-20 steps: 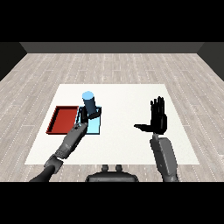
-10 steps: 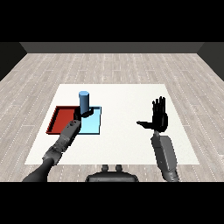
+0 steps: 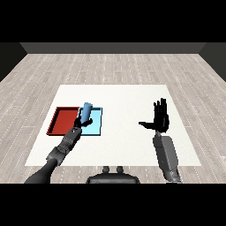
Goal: Pick the blue can and put it in the blue box
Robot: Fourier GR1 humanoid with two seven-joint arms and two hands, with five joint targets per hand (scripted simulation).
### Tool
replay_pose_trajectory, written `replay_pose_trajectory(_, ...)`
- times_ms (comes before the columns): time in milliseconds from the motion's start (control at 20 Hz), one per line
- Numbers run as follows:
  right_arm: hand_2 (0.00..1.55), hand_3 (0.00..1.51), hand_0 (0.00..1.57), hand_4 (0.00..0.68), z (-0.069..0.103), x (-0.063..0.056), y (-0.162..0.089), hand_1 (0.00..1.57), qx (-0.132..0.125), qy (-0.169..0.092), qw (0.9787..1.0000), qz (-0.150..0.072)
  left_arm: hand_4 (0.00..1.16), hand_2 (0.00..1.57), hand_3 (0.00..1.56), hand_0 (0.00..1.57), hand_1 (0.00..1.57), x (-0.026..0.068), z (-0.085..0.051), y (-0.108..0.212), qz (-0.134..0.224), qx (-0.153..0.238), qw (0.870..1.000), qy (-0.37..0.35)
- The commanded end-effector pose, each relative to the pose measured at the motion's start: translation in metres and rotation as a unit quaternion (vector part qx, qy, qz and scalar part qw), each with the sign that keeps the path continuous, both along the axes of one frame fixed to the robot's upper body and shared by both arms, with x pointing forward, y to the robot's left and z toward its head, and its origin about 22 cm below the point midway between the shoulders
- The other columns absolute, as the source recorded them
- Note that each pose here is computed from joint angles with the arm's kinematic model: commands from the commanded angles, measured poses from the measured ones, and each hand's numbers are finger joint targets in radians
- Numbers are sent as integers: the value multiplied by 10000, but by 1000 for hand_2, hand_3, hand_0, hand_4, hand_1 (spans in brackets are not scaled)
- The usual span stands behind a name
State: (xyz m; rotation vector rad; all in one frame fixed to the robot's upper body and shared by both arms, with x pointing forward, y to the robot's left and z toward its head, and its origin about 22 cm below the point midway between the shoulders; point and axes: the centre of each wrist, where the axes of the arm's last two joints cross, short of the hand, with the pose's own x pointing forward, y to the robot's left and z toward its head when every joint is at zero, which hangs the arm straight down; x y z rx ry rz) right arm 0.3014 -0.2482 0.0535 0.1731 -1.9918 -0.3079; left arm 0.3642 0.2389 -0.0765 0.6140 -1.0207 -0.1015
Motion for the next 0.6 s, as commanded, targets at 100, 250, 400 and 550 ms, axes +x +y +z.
replay_pose_trajectory(100,0,0,0,0,38,74,-69,0,-68,-123,9999,81,606,1240,399,1348,1348,-81,-57,222,-48,-329,9973,653)
replay_pose_trajectory(250,0,0,0,0,180,90,-7,0,1,-44,10000,85,670,241,280,0,0,-110,-126,28,-233,-147,9984,493)
replay_pose_trajectory(400,0,0,0,0,-86,-64,62,0,103,-90,9998,137,0,0,0,0,0,-189,-163,262,-300,709,9959,467)
replay_pose_trajectory(550,0,0,0,0,-19,67,75,0,198,-186,9993,264,0,0,0,0,0,-54,-68,2,224,631,9976,-179)
